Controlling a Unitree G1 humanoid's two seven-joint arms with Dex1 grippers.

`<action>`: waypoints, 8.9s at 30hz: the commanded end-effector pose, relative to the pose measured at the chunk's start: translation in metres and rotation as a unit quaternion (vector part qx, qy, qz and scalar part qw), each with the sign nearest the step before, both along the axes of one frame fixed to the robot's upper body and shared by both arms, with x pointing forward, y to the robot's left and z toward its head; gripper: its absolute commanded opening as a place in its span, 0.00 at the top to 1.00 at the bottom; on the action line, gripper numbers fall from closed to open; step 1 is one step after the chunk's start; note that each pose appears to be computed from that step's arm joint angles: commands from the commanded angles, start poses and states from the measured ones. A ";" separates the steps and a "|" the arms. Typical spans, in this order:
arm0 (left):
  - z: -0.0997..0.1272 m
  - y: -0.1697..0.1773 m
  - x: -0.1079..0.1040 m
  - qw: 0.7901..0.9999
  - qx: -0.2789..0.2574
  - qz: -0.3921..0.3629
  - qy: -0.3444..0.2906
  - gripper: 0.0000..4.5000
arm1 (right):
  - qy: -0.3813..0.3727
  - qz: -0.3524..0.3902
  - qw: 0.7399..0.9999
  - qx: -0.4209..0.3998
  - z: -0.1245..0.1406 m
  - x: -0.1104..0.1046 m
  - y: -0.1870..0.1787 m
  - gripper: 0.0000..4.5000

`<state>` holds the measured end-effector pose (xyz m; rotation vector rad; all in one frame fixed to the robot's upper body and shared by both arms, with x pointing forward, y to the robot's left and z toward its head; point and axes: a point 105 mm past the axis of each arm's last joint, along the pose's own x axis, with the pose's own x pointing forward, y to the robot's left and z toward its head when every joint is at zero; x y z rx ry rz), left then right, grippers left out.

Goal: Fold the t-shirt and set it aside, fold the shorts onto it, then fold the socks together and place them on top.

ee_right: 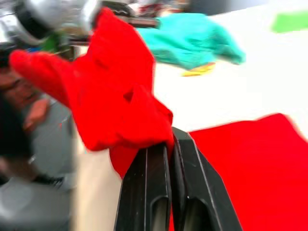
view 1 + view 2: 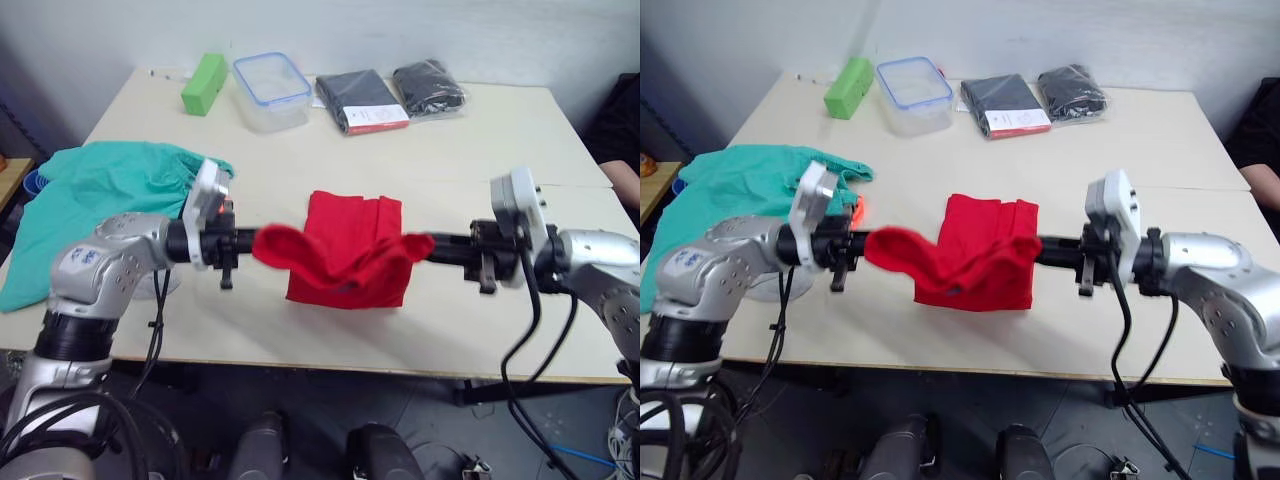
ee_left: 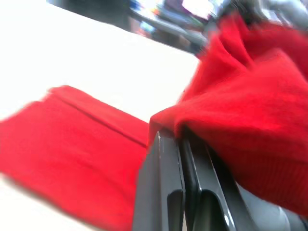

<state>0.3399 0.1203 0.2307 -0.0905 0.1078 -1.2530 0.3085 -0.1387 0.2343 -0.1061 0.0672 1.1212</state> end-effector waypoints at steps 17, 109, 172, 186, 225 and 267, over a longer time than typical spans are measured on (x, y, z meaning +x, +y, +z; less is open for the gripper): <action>-0.058 -0.006 0.109 0.945 0.013 0.269 0.186 0.99 | 0.264 -0.310 0.912 0.043 -0.054 0.135 -0.017 0.99; -0.107 0.017 -0.113 0.959 0.235 -0.158 -0.021 0.36 | -0.193 0.104 0.936 -0.274 -0.088 -0.071 -0.004 0.28; -0.093 0.030 0.073 0.954 0.256 0.151 -0.029 0.99 | -0.049 0.023 0.965 -0.256 -0.123 -0.056 0.006 1.00; -0.044 -0.033 -0.032 0.971 0.147 -0.156 -0.106 0.54 | 0.328 -0.188 0.925 0.018 -0.104 -0.018 -0.047 0.44; -0.031 -0.030 -0.042 0.968 0.156 -0.113 -0.163 0.00 | 0.377 -0.114 0.919 0.014 -0.115 0.007 0.009 0.99; -0.035 -0.039 -0.043 0.972 0.132 -0.109 -0.163 0.00 | 0.154 -0.609 0.761 -0.161 -0.025 -0.070 -0.368 0.01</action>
